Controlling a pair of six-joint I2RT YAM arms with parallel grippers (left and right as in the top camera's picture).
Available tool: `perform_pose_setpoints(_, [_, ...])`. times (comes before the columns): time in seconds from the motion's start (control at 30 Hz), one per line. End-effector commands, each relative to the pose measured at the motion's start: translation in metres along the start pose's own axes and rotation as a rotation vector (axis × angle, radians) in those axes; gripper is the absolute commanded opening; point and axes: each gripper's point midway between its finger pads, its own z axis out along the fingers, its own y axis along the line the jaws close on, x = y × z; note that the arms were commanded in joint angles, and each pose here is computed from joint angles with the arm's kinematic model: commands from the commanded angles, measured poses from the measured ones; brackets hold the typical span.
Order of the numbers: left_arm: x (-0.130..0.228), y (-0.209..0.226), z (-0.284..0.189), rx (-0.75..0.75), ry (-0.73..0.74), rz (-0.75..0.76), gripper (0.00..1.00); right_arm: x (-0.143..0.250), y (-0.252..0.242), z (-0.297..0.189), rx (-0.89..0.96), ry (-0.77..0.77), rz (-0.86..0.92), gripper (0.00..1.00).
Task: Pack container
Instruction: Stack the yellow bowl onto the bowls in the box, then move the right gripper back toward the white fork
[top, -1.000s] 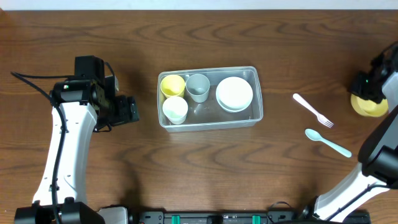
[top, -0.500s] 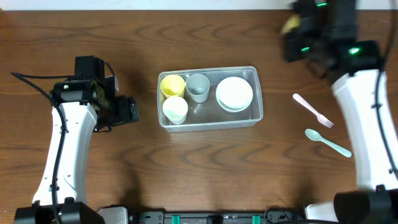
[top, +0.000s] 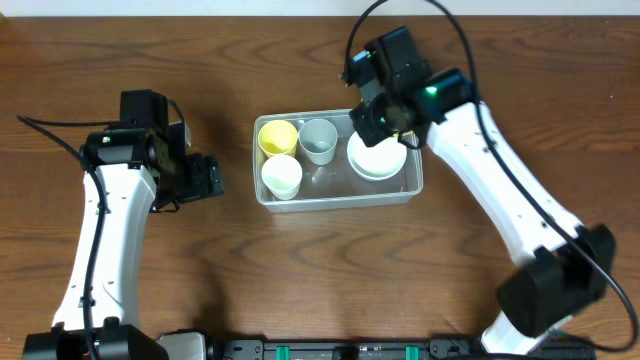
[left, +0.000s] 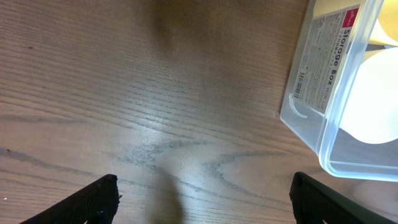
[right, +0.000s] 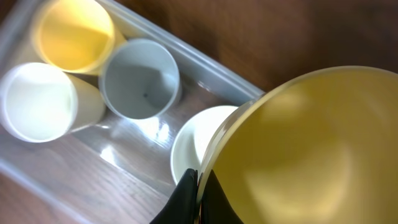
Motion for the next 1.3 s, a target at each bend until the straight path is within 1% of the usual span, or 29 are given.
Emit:
perform_pose_setpoints(0.0, [0.001, 0.001, -0.003, -0.001, -0.009, -0.001, 0.88, 0.013, 0.005, 0.028, -0.002, 0.075, 0.012, 0.01])
perform_pose_setpoints(0.13, [0.001, 0.001, -0.003, -0.001, -0.009, -0.001, 0.88, 0.019, 0.011, 0.045, -0.027, 0.115, 0.009, 0.01])
perform_pose_setpoints(0.27, [0.001, 0.001, -0.003, -0.001, -0.009, -0.001, 0.88, 0.020, 0.012, 0.047, -0.032, 0.120, 0.009, 0.03])
perform_pose_setpoints(0.3, [0.001, 0.001, -0.003, -0.001, -0.009, -0.001, 0.88, 0.020, 0.013, 0.047, -0.033, 0.120, 0.009, 0.08])
perform_pose_setpoints(0.33, [0.001, 0.001, -0.003, -0.001, -0.009, -0.001, 0.88, 0.020, 0.012, 0.047, -0.032, 0.120, 0.009, 0.18])
perform_pose_setpoints(0.37, [0.001, 0.001, -0.003, -0.001, -0.008, -0.001, 0.88, 0.021, 0.012, 0.047, -0.033, 0.122, 0.009, 0.37])
perform_pose_setpoints(0.4, [0.001, 0.001, -0.003, -0.001, -0.008, -0.001, 0.88, 0.021, 0.012, 0.047, -0.033, 0.125, 0.010, 0.51])
perform_pose_setpoints(0.5, [0.001, 0.001, -0.003, -0.001, -0.008, -0.001, 0.88, 0.022, 0.012, 0.047, -0.032, 0.128, 0.011, 0.56])
perform_pose_setpoints(0.67, [0.001, 0.001, -0.003, -0.001, -0.008, -0.001, 0.88, 0.022, 0.010, 0.047, -0.027, 0.127, 0.027, 0.54])
perform_pose_setpoints(0.77, [0.001, 0.001, -0.003, -0.001, -0.005, -0.001, 0.88, 0.021, 0.001, 0.042, 0.012, 0.118, 0.074, 0.54])
perform_pose_setpoints(0.83, [0.002, 0.001, -0.003, -0.001, -0.004, -0.001, 0.88, 0.017, -0.013, 0.032, 0.066, 0.095, 0.109, 0.55])
perform_pose_setpoints(0.93, [0.002, 0.001, -0.003, -0.001, -0.004, -0.001, 0.88, 0.007, -0.044, -0.002, 0.152, 0.012, 0.164, 0.59])
perform_pose_setpoints(1.07, [0.002, 0.001, -0.003, -0.001, -0.005, -0.001, 0.88, 0.000, -0.100, -0.072, 0.262, -0.144, 0.287, 0.70])
perform_pose_setpoints(1.13, [0.002, 0.001, -0.003, -0.001, -0.005, -0.001, 0.89, 0.009, -0.131, -0.109, 0.290, -0.217, 0.423, 0.74])
perform_pose_setpoints(1.23, [0.002, 0.001, -0.003, -0.001, -0.005, -0.001, 0.88, 0.034, -0.156, -0.149, 0.245, -0.268, 0.599, 0.74])
perform_pose_setpoints(1.27, [0.002, 0.001, -0.003, -0.001, -0.005, -0.001, 0.88, 0.051, -0.164, -0.162, 0.236, -0.264, 0.672, 0.73])
